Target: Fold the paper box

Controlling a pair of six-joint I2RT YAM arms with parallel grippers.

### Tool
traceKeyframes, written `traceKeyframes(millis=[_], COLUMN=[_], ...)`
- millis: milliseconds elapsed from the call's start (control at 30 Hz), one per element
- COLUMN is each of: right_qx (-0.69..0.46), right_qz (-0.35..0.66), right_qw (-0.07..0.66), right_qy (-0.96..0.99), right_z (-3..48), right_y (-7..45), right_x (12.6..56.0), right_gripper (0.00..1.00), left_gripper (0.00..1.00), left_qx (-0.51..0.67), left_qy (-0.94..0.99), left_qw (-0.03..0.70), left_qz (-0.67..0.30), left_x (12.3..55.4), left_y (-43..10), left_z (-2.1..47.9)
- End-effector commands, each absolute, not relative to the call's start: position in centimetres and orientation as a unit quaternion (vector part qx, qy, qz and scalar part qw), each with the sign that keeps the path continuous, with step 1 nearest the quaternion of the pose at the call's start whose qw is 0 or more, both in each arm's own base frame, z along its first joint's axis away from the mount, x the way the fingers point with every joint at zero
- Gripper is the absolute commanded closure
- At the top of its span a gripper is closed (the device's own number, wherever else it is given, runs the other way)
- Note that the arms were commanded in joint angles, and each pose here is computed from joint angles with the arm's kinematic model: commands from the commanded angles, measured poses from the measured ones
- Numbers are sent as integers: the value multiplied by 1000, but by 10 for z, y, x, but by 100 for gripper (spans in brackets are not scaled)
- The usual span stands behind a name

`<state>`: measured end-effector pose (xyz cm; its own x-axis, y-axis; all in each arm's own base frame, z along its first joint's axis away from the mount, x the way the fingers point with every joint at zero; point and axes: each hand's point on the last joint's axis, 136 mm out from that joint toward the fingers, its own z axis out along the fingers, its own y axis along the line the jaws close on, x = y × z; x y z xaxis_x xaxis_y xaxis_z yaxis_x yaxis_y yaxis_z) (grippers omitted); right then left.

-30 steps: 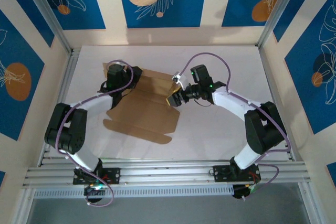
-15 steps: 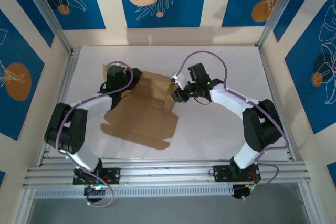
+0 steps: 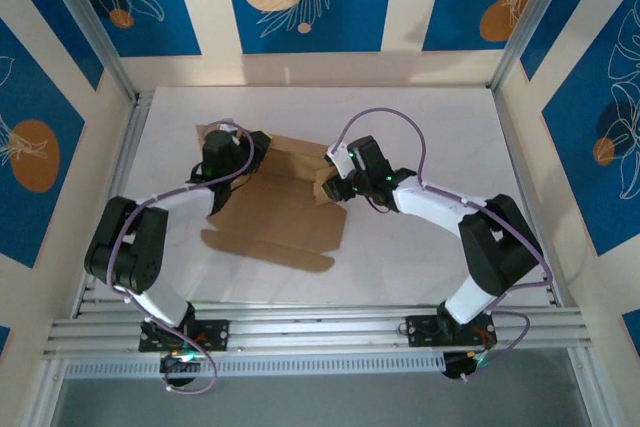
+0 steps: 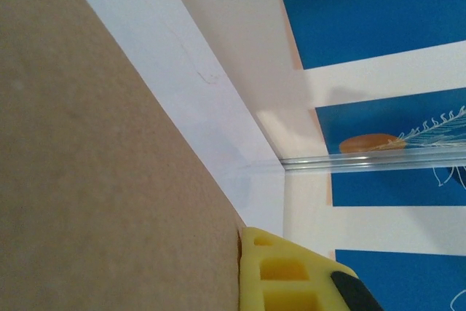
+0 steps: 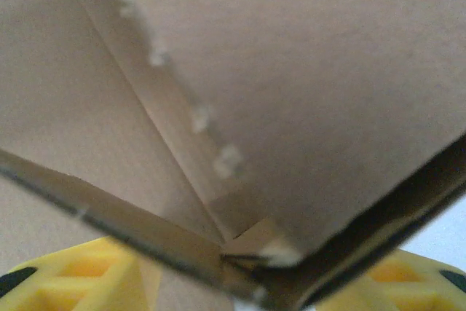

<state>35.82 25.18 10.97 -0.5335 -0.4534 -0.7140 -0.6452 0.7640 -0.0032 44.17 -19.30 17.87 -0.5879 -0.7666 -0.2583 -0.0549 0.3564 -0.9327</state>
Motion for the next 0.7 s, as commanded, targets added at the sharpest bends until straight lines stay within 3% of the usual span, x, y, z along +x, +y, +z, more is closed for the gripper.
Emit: traceKeyframes(millis=[0, 167, 267, 467, 667], right_qx=[-264, -246, -225, -228, -227], right_qz=[90, 82, 53, 70, 93], right_qw=[407, 416, 420, 453, 484], right_qy=[870, 871, 878, 859, 840], right_z=[121, 122, 119, 122, 137], right_y=[236, 236, 227, 232, 242], right_x=[389, 395, 400, 403, 417], right_gripper=[45, 33, 32, 36, 45], left_gripper=[100, 100, 100, 100, 100], left_qx=[-244, -243, -245, -254, -281], left_qy=[765, 763, 764, 768, 767], left_qw=[331, 335, 331, 320, 296], left_qz=[-496, -497, -496, -493, -496], left_x=[422, 420, 420, 420, 419], left_y=[-205, -204, -204, -205, -206], left_z=[165, 165, 162, 155, 149])
